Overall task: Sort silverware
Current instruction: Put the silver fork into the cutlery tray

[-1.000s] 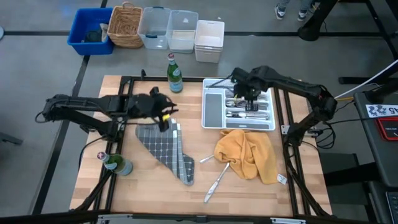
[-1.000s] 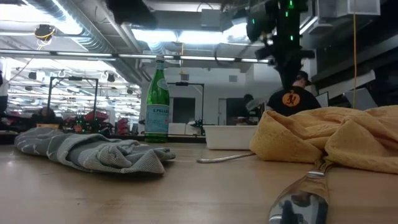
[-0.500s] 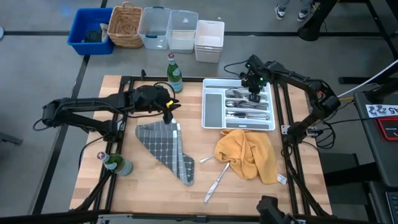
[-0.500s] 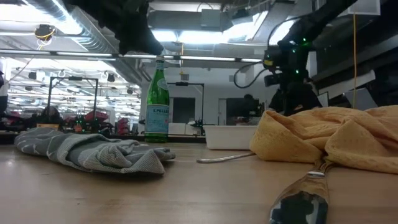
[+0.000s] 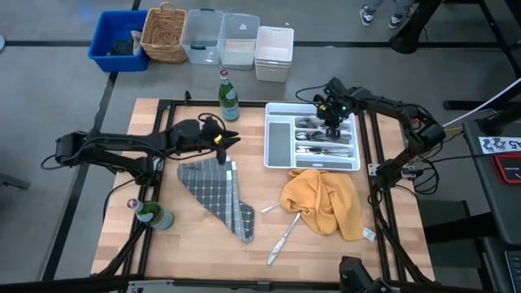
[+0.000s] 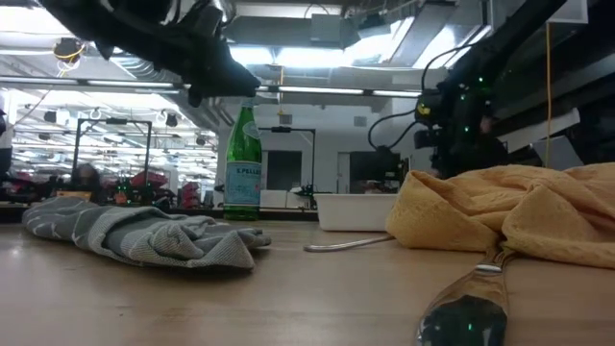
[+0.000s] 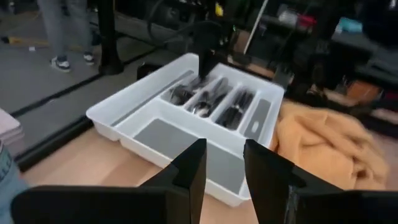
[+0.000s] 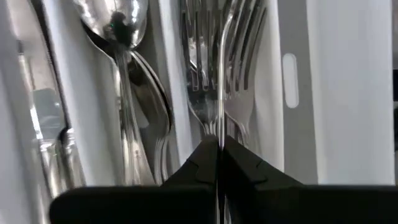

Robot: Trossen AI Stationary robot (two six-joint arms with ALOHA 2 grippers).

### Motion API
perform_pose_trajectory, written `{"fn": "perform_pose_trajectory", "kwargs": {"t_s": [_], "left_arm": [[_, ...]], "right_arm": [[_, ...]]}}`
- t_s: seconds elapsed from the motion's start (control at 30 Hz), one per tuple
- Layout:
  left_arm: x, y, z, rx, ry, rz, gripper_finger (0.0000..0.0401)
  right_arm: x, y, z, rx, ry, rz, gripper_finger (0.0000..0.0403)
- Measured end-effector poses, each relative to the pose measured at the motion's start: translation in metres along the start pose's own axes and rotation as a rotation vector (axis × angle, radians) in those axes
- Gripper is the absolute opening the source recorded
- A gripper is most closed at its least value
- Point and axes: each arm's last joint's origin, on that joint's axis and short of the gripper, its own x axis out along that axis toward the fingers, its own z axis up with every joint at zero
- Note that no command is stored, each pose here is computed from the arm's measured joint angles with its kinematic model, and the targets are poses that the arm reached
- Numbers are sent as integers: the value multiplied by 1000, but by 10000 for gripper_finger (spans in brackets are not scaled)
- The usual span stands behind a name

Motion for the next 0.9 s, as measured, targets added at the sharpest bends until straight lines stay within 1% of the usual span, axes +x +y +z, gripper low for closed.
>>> {"fn": "perform_pose_trajectory", "kwargs": {"t_s": [0.07,0.23,0.4,0.63,0.73,0.9], "left_arm": [[0,3,-6,-38,-14,3,95],[0,7,-21,-144,32,19,95],[-1,6,-27,-182,47,16,95],[-1,6,-29,-203,52,16,95],[-1,6,-29,-214,52,16,95],[-1,6,-29,-225,53,14,95]], "right_arm": [[5,1,-2,-1,-1,-9,17],[10,2,-5,-4,6,-32,17],[11,1,-5,-5,11,-47,17],[11,0,-7,-7,79,-103,21],[10,-1,-8,1,105,-133,40],[10,-2,-10,4,154,-176,91]]}}
